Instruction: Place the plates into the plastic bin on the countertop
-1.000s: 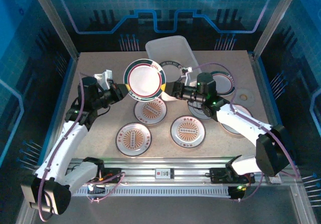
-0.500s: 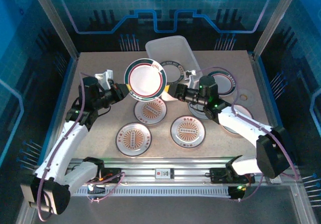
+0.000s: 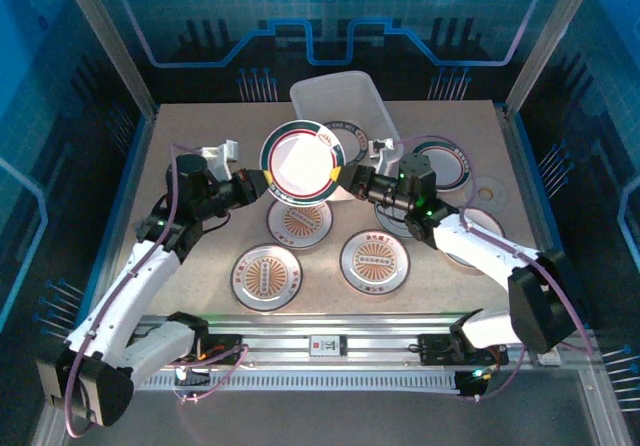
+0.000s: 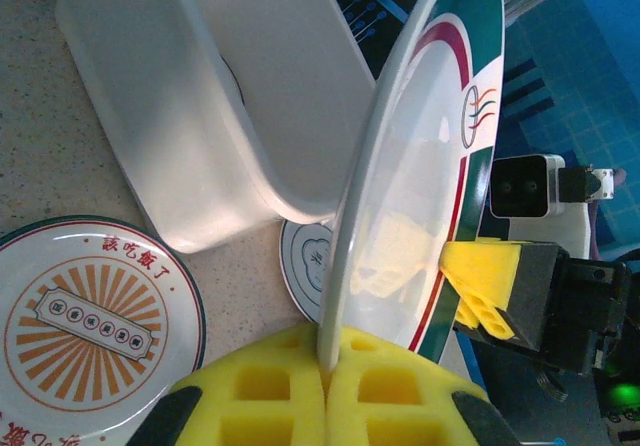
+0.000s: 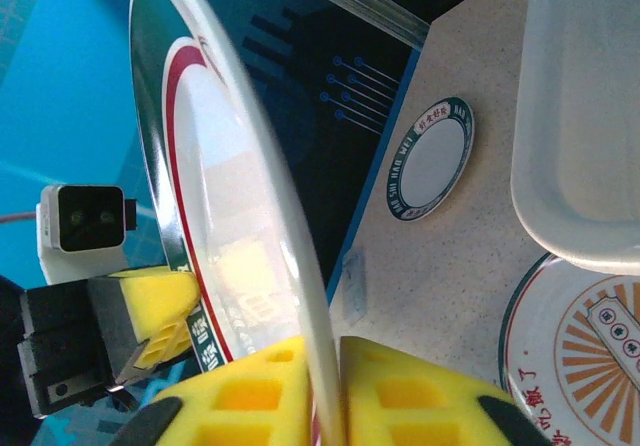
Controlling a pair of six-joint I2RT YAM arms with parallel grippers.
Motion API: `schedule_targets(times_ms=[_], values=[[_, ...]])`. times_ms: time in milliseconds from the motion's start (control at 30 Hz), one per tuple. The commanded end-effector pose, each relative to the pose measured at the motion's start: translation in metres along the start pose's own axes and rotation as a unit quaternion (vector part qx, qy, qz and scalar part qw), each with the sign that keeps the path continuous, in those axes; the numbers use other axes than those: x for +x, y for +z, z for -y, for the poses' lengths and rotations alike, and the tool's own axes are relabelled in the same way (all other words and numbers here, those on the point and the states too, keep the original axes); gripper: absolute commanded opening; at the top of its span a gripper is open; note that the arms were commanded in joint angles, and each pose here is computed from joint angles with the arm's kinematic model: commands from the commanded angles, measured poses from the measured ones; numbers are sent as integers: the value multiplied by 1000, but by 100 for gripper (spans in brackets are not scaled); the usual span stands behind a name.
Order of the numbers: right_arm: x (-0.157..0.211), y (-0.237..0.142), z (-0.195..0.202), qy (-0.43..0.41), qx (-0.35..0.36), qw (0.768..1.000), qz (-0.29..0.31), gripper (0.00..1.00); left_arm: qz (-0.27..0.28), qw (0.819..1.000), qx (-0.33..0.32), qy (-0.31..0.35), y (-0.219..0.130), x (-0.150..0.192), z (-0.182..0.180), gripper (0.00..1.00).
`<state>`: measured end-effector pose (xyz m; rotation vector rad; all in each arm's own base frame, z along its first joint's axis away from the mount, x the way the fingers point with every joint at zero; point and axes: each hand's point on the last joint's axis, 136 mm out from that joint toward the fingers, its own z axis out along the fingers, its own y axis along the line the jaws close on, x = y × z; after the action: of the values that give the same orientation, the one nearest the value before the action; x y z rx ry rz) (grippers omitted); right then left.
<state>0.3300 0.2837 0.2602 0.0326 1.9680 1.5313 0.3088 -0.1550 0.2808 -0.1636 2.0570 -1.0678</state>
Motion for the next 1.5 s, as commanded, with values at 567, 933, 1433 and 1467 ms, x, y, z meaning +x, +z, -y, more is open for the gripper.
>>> schedule_targets(times_ms=[567, 933, 1433, 1467], values=[[-17, -7, -9, 6, 5, 999, 43, 0, 28, 1000, -7, 12, 7, -23, 9, 54], [-92, -12, -3, 48, 36, 987, 146, 0, 77, 992, -66, 77, -6, -58, 1, 84], [-181, 24, 54, 139, 150, 946, 253, 0, 54, 991, -118, 26, 37, -77, -87, 85], [-183, 30, 60, 147, 159, 944, 250, 0, 49, 991, -121, 21, 42, -77, -93, 85]])
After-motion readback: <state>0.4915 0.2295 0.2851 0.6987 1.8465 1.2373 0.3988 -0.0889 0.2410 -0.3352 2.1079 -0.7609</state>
